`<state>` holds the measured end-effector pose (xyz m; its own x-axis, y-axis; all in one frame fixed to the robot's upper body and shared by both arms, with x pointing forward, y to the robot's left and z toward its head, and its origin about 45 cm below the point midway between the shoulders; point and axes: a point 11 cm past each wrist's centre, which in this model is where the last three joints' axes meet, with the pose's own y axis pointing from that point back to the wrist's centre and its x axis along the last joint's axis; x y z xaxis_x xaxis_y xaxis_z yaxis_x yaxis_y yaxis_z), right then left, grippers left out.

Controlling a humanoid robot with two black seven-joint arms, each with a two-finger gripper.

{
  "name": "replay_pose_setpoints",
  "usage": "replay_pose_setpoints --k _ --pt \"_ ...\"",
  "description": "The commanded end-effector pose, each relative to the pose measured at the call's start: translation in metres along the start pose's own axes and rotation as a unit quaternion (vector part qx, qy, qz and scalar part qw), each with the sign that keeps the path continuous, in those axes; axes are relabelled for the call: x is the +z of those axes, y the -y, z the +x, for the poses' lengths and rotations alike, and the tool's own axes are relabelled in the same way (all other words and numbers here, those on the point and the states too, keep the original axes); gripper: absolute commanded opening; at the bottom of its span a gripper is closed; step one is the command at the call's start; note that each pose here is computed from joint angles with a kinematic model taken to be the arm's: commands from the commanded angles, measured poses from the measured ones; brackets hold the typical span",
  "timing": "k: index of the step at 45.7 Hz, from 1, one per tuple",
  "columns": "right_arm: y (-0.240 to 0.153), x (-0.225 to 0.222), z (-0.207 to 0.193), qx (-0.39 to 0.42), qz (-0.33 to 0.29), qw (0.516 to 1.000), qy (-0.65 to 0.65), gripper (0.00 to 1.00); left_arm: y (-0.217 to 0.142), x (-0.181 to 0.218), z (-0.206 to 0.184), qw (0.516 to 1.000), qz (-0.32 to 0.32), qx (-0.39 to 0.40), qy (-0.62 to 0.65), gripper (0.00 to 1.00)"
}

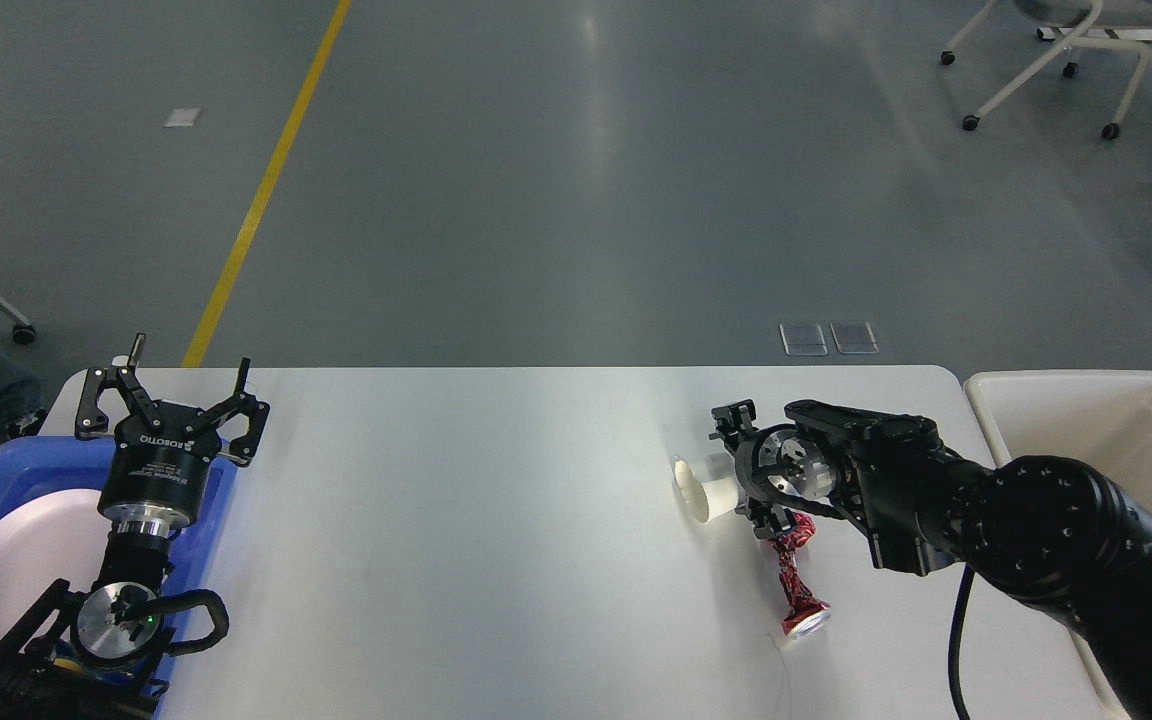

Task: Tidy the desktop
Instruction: 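Close the right gripper on the white paper cup, then carry the white paper cup into the white bin and release it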

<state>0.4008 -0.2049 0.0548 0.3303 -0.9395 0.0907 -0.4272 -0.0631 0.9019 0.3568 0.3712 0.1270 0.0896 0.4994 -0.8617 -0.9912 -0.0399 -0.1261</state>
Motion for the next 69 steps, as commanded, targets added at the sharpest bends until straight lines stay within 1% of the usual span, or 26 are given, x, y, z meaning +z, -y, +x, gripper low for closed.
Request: replay_pose_setpoints --k 1,10,14,17,20,24,29,39,42,49,50,53,54,60,65,69 --pt "0.002 0.004 -0.004 -0.001 -0.004 1.000 -0.012 0.96 0.000 0.000 0.000 1.000 0.000 0.000 0.000 0.96" --pt "0.004 0.007 -0.007 -0.002 -0.006 1.000 -0.016 0.95 0.000 0.000 0.000 1.000 0.000 0.000 0.000 0.96" --pt "0.004 0.007 -0.007 -0.002 -0.006 1.000 -0.016 0.85 0.000 0.000 0.000 1.000 0.000 0.000 0.000 0.96" --pt "0.004 0.008 -0.007 -0.002 -0.008 1.000 -0.015 0.74 0.000 0.000 0.000 1.000 0.000 0.000 0.000 0.96" --pt "0.004 0.008 -0.007 -0.002 -0.008 1.000 -0.015 0.67 0.000 0.000 0.000 1.000 0.000 0.000 0.000 0.96" --pt "0.004 0.008 -0.007 -0.002 -0.008 1.000 -0.015 0.55 0.000 0.000 0.000 1.000 0.000 0.000 0.000 0.96" --pt "0.003 0.008 -0.005 -0.002 -0.008 1.000 -0.014 0.46 0.000 0.000 0.000 1.000 0.000 0.000 0.000 0.96" --pt "-0.001 0.002 -0.010 -0.014 -0.007 1.000 -0.015 0.19 0.000 0.000 0.000 1.000 0.000 0.000 0.000 0.96" --pt "-0.006 -0.006 -0.015 -0.022 -0.005 0.999 -0.023 0.14 0.000 0.000 0.000 1.000 0.000 0.000 0.000 0.96" --pt "-0.026 -0.028 -0.013 -0.033 0.002 0.999 -0.033 0.13 0.000 0.000 0.000 1.000 0.000 0.000 0.000 0.96" --pt "-0.029 -0.030 -0.014 -0.035 0.001 0.999 -0.038 0.12 0.000 0.000 0.000 1.000 0.000 0.000 0.000 0.96" --pt "-0.041 -0.036 -0.007 -0.038 -0.002 0.998 -0.046 0.01 0.000 0.000 0.000 1.000 0.000 0.000 0.000 0.96" --pt "-0.046 -0.039 -0.006 -0.042 -0.003 0.998 -0.051 0.00 0.000 0.000 0.000 1.000 0.000 0.000 0.000 0.96" --pt "-0.079 -0.051 0.003 -0.045 -0.014 0.995 -0.093 0.00 0.000 0.000 0.000 1.000 0.000 0.000 0.000 0.96" --pt "-0.110 -0.058 0.014 -0.019 -0.037 0.985 -0.169 0.00 0.000 0.000 0.000 1.000 0.000 0.000 0.000 0.96" --pt "-0.140 -0.065 0.022 -0.019 -0.057 0.969 -0.241 0.00 0.000 0.000 0.000 1.000 0.000 0.000 0.000 0.96"
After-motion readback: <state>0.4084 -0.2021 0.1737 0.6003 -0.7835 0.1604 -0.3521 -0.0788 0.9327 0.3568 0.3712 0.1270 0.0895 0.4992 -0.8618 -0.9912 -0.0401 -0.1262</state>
